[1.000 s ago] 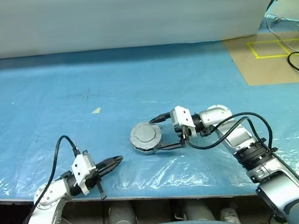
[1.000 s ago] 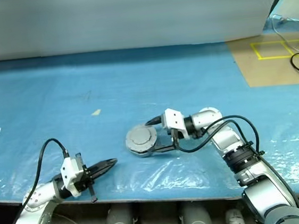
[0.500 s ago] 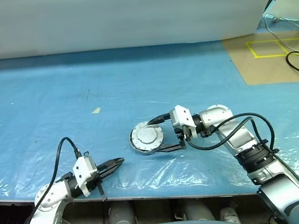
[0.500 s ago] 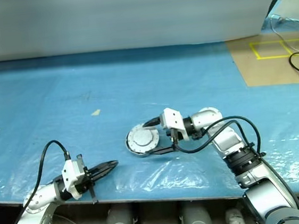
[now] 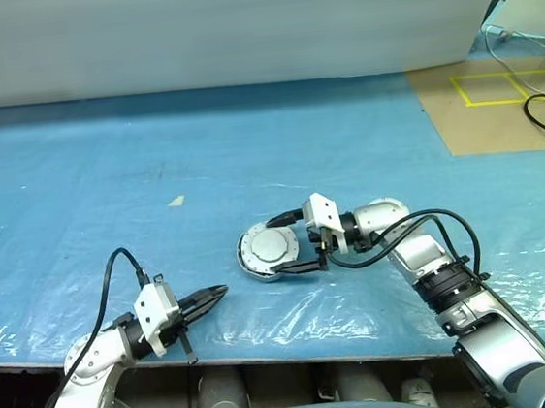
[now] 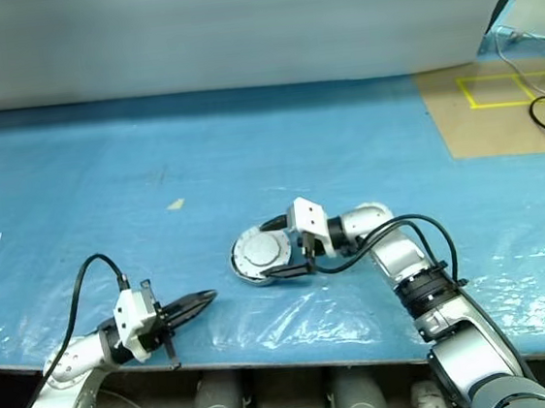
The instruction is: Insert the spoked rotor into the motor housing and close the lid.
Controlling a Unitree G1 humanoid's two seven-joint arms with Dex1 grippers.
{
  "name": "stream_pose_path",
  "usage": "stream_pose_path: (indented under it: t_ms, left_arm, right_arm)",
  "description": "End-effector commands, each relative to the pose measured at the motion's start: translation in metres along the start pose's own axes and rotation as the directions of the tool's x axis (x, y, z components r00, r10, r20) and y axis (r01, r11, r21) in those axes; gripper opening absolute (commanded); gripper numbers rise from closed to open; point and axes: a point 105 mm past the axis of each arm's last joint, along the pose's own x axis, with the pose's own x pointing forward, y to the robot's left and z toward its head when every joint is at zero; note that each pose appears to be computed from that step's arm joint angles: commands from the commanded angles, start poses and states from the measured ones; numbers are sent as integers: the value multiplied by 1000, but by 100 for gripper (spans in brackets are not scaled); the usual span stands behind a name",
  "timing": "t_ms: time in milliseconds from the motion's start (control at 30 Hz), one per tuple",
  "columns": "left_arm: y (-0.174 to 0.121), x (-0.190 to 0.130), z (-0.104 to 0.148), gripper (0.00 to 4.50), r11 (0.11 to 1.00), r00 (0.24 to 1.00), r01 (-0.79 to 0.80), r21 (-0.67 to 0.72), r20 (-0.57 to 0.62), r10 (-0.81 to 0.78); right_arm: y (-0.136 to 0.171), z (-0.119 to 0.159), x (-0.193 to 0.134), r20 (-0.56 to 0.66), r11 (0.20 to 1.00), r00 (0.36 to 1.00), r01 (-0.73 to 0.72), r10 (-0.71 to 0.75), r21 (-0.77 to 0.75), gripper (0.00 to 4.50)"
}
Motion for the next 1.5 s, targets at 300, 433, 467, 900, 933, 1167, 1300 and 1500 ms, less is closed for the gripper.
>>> stream_pose_path:
  t_ms: [300, 433, 467, 900, 933, 1167, 1300, 1500]
  left_arm:
    - [0, 1, 1, 0, 1000, 1000, -5, 18, 19, 4]
    - [-1, 0, 2, 0, 1000, 1000, 2, 20, 15, -2]
    - [-1, 1, 2, 0, 1000, 1000, 1, 19, 16, -2]
    - [-4, 3, 0, 0, 1000, 1000, -10, 12, 19, 10]
    - [-4, 3, 0, 0, 1000, 1000, -11, 12, 19, 11]
    - [-4, 2, 0, 0, 1000, 1000, -16, 11, 20, 16]
    - [-4, 2, 1, 0, 1000, 1000, -16, 8, 25, 16]
    - [-2, 4, 4, 0, 1000, 999, -20, 13, 31, 20]
  right_arm:
    - [-2, 6, 0, 13, 999, 1000, 8, -7, -37, 321]
    - [-2, 8, 0, 13, 999, 1000, 12, -11, -52, 293]
    - [-3, 9, 0, 15, 998, 1000, 13, -12, -58, 293]
    - [-14, 31, 7, 71, 999, 997, 38, -36, -26, 293]
    - [-14, 32, 7, 71, 999, 997, 37, -35, -23, 293]
    - [-12, 32, 9, 56, 999, 998, 27, -25, -24, 293]
    - [-9, 27, 12, 40, 1000, 999, 18, -17, -20, 293]
    - [-2, 2, 16, -28, 1000, 1000, 0, -1, -27, 293]
